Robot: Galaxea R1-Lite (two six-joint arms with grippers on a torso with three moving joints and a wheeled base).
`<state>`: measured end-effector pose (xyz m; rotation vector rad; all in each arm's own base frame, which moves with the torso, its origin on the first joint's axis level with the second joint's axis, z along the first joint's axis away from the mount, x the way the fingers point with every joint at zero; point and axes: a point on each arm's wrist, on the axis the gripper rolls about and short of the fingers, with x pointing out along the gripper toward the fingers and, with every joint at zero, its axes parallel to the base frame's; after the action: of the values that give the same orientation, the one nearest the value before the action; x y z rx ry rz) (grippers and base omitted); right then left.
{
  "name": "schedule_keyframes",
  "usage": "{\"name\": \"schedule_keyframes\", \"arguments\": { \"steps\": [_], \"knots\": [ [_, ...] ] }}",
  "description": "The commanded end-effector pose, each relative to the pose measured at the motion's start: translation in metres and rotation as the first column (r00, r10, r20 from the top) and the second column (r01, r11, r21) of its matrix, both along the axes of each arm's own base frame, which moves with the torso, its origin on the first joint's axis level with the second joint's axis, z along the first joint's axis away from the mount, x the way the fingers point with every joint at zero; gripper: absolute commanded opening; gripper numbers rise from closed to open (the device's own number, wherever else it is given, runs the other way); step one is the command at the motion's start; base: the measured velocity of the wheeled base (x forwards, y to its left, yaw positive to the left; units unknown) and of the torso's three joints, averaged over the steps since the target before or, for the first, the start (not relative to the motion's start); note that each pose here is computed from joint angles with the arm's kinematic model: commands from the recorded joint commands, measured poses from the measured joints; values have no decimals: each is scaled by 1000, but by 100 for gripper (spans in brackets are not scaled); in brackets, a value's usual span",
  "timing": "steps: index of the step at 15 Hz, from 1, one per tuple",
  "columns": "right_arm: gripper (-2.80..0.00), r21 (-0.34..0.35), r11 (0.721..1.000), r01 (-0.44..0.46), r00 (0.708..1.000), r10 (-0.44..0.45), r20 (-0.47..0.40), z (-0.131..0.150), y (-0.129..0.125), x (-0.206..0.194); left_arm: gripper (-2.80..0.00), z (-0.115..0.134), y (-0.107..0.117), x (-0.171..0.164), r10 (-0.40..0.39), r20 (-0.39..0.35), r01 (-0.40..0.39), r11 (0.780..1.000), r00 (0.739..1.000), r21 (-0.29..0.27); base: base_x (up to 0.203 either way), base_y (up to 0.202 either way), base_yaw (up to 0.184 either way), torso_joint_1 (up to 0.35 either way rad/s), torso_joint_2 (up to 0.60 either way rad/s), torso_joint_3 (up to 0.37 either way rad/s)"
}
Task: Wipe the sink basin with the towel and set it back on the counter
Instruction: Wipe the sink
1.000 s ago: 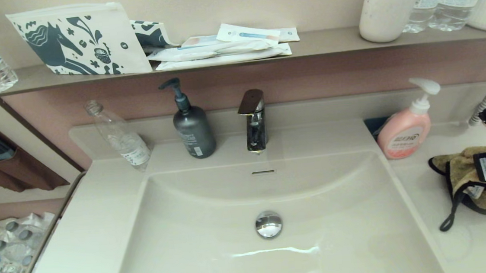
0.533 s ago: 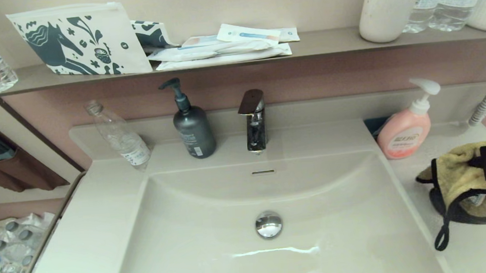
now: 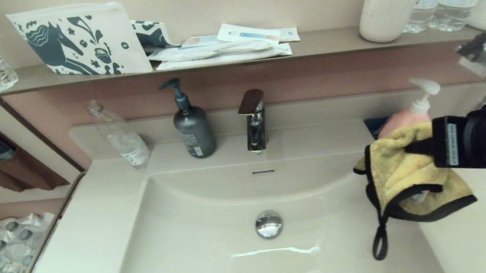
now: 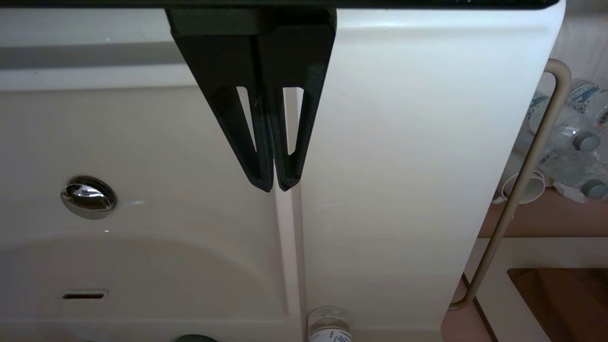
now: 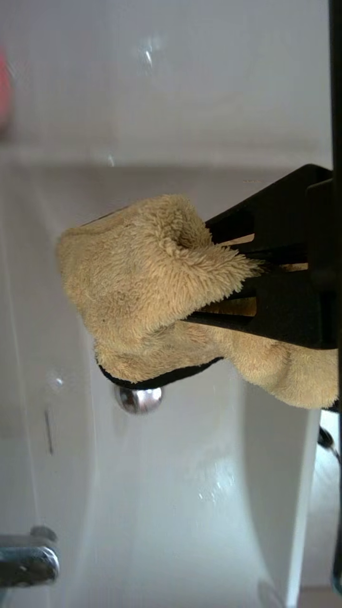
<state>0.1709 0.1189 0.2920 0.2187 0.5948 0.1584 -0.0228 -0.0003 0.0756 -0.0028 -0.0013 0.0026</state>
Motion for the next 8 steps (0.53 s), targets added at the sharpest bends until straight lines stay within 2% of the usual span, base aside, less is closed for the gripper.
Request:
{"name": "schedule_keyframes", "arguments": {
  "steps": [1, 3, 6, 8],
  "knots": [
    [-280, -19, 1000, -22, 996, 20, -90, -23, 35, 17, -280, 0, 0, 0, 1, -1, -1, 1000, 1000, 0, 0, 0, 0, 0, 0, 0],
    [-280, -29, 1000, -1, 989, -3, -146, -47, 57, 28, -280, 0, 0, 0, 1, -1, -1, 1000, 1000, 0, 0, 0, 0, 0, 0, 0],
    [-280, -7, 1000, 8, 989, -9, -145, -84, 80, 47, -280, 0, 0, 0, 1, -1, -1, 1000, 1000, 0, 0, 0, 0, 0, 0, 0],
    [-280, -17, 1000, -7, 986, 4, -168, -108, 97, 55, -280, 0, 0, 0, 1, -1, -1, 1000, 1000, 0, 0, 0, 0, 0, 0, 0]
  ]
}}
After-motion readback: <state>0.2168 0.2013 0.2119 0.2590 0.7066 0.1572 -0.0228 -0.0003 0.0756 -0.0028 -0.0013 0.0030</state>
